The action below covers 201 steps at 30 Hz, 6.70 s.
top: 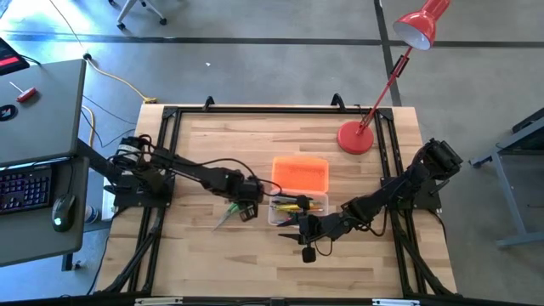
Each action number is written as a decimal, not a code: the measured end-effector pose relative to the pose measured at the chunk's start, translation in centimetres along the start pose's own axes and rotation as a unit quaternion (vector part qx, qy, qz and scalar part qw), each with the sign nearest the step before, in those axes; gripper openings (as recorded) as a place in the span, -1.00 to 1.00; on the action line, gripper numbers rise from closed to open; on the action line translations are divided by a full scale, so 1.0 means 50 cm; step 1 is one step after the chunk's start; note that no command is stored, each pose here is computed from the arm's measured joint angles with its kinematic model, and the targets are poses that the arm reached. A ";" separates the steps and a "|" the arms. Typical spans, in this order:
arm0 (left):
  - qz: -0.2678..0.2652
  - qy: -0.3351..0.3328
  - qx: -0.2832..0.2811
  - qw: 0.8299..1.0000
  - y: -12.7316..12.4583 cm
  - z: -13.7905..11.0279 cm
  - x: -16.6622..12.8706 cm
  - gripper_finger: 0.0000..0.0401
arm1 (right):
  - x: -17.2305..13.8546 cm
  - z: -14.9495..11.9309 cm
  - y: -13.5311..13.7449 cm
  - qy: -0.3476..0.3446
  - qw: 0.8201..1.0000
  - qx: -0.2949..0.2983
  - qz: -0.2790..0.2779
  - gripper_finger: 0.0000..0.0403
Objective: Pick & place school supplies into a supply box
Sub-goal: Put the green scissors into the supply box, then close the supply box
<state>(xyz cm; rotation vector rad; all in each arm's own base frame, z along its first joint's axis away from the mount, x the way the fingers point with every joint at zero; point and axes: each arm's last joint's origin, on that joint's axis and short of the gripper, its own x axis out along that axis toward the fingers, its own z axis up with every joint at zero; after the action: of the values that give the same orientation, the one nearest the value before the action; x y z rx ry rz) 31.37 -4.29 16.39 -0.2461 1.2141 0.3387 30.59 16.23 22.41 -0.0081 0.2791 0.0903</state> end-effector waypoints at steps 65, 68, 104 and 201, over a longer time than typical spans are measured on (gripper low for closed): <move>0.041 0.024 0.030 0.998 -0.063 0.013 -0.009 -0.38 | 0.000 -0.001 0.000 0.003 1.000 -0.001 0.000 -0.53; 0.051 0.039 0.033 0.997 -0.060 0.005 0.001 -0.38 | 0.000 -0.001 0.000 0.003 1.000 -0.001 0.000 -0.53; 0.012 0.006 0.039 0.999 -0.118 0.014 -0.001 -0.84 | -0.068 0.059 0.001 -0.012 0.995 0.076 0.067 -0.53; -0.042 -0.202 0.216 0.954 -0.108 0.332 -0.174 -0.33 | -0.321 0.030 0.072 0.007 0.988 0.057 -0.144 -0.53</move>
<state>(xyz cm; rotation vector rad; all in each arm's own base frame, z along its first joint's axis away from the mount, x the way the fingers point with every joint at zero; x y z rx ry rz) 45.21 -4.33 30.14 0.1474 0.8404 0.0379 15.33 18.44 28.30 0.0648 0.2935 -0.2134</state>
